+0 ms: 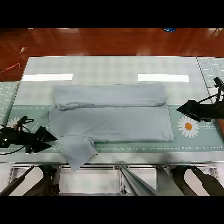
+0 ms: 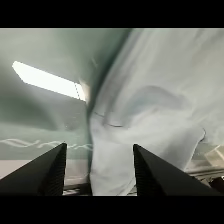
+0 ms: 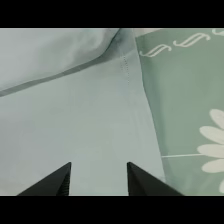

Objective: Fold the shirts.

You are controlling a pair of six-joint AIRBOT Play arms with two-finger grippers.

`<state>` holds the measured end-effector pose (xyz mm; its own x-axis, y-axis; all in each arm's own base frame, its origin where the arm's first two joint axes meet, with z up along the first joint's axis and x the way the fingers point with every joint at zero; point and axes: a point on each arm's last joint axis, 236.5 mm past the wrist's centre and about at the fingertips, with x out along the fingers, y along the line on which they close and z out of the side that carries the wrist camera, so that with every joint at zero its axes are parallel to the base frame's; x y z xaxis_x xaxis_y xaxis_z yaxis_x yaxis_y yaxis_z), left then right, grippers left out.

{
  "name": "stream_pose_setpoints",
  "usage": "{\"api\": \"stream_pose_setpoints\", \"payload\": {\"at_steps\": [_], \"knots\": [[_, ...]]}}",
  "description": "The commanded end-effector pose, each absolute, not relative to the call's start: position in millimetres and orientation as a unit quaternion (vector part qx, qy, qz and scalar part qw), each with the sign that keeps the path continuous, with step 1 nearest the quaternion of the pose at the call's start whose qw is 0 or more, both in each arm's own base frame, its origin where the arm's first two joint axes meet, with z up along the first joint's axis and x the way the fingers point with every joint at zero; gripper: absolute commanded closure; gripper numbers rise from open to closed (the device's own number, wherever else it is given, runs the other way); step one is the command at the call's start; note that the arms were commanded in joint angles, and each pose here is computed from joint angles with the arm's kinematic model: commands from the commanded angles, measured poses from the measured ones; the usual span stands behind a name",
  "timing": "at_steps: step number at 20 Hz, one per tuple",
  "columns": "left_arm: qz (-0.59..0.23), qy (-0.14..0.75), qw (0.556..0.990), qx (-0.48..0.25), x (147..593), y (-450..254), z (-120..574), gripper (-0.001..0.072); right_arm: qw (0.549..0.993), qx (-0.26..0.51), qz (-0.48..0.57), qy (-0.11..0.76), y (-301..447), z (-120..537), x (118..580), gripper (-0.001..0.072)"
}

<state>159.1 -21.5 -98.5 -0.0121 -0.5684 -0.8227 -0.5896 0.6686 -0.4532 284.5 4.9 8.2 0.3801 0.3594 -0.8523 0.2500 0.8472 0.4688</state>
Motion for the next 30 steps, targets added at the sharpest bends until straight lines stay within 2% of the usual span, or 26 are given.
{"api": "stream_pose_setpoints", "payload": {"at_steps": [1,6,7,8,9,12,14,16,19,23,30], "knots": [[0.002,0.722,0.572,-0.388,157,-42,-110,0.0198,0.784,0.283,0.033,0.552,7,8,284,0.0305],[-0.018,0.732,0.570,-0.373,161,-68,-120,0.0201,0.788,0.283,0.023,0.546,2,8,287,0.0306],[-0.019,0.730,0.575,-0.369,164,-69,-122,0.0267,0.792,0.288,0.012,0.539,-5,9,290,0.0305],[-0.020,0.728,0.581,-0.364,166,-68,-123,0.0618,0.792,0.297,-0.006,0.534,-16,10,290,0.0305],[-0.024,0.726,0.585,-0.360,167,-68,-124,0.0690,0.788,0.305,-0.038,0.534,-37,6,284,0.0305],[-0.025,0.728,0.582,-0.361,166,-69,-123,0.0687,0.727,0.347,-0.152,0.573,-87,-26,231,0.0305],[-0.026,0.729,0.581,-0.361,165,-69,-123,0.0687,0.684,0.387,-0.163,0.596,-77,-54,202,0.0297],[-0.026,0.729,0.581,-0.361,165,-69,-122,0.0687,0.661,0.406,-0.140,0.615,-55,-72,190,0.0296],[-0.026,0.729,0.581,-0.361,165,-69,-123,0.0687,0.640,0.434,-0.092,0.627,-25,-82,188,0.0296],[-0.026,0.729,0.581,-0.361,165,-69,-122,0.0687,0.611,0.425,-0.040,0.667,5,-93,188,0.0296],[-0.023,0.726,0.585,-0.361,167,-68,-123,0.0687,0.600,0.426,-0.001,0.677,39,-116,211,0.0302]]}}
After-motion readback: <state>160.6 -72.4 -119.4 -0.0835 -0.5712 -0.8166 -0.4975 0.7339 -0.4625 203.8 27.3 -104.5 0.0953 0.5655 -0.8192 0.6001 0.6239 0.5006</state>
